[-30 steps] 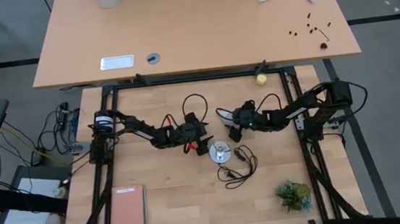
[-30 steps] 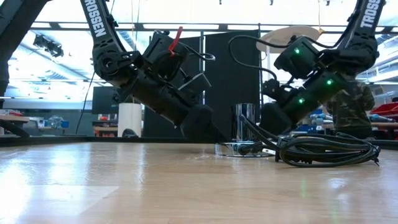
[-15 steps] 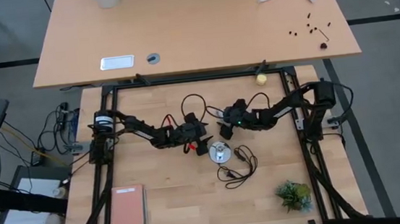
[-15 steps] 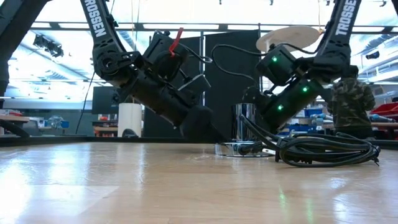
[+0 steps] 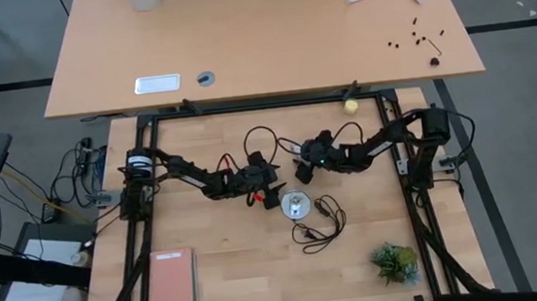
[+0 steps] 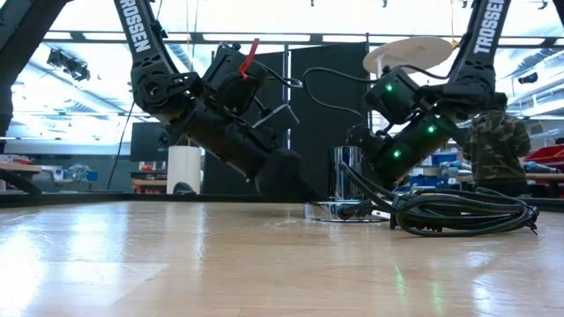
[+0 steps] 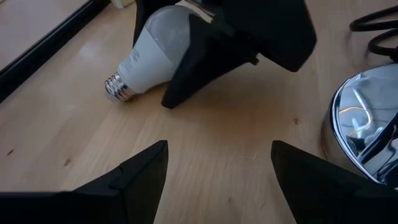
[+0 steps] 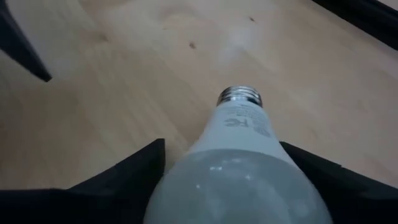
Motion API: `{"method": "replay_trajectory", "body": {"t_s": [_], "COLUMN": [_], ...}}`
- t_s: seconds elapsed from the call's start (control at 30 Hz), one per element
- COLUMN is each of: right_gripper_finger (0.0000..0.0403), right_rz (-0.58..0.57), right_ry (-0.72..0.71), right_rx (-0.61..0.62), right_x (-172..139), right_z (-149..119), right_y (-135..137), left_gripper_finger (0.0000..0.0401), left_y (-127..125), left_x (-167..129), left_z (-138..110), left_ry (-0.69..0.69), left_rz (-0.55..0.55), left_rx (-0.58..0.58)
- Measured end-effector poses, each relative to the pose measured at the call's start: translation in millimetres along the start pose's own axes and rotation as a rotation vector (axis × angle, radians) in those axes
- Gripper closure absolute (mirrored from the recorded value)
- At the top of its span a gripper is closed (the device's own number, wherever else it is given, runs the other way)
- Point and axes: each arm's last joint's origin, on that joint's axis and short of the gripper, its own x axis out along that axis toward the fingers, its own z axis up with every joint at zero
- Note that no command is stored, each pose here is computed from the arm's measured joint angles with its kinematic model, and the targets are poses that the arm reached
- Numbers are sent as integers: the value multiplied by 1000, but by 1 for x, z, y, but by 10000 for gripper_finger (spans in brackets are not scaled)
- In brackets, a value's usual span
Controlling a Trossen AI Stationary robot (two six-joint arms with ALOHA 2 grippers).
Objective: Screw lightbulb
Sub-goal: Insert the white lightbulb into the silver lamp
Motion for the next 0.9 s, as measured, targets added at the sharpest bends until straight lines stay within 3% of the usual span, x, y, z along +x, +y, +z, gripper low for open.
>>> {"method": "replay_trajectory", "body": {"t_s": [0.23,0.57,0.73,0.9], "right_gripper_finger": [154,134,153,147], "right_rz": [-12,27,92,178], "right_ry": [1,37,97,153], "right_rx": [13,-5,-73,-155], "right_x": [2,0,-16,-42], "right_z": [1,9,31,60], "right_y": [-6,-7,-4,2], "left_gripper_finger": [112,112,112,112], "left_y": [0,-1,2,4], "left_x": [0,-1,-13,-28], "left_z": [0,-5,4,14], "left_ry": [1,62,112,170], "left_rz": [0,-33,-102,-199], "left_rx": [0,16,28,-7]}}
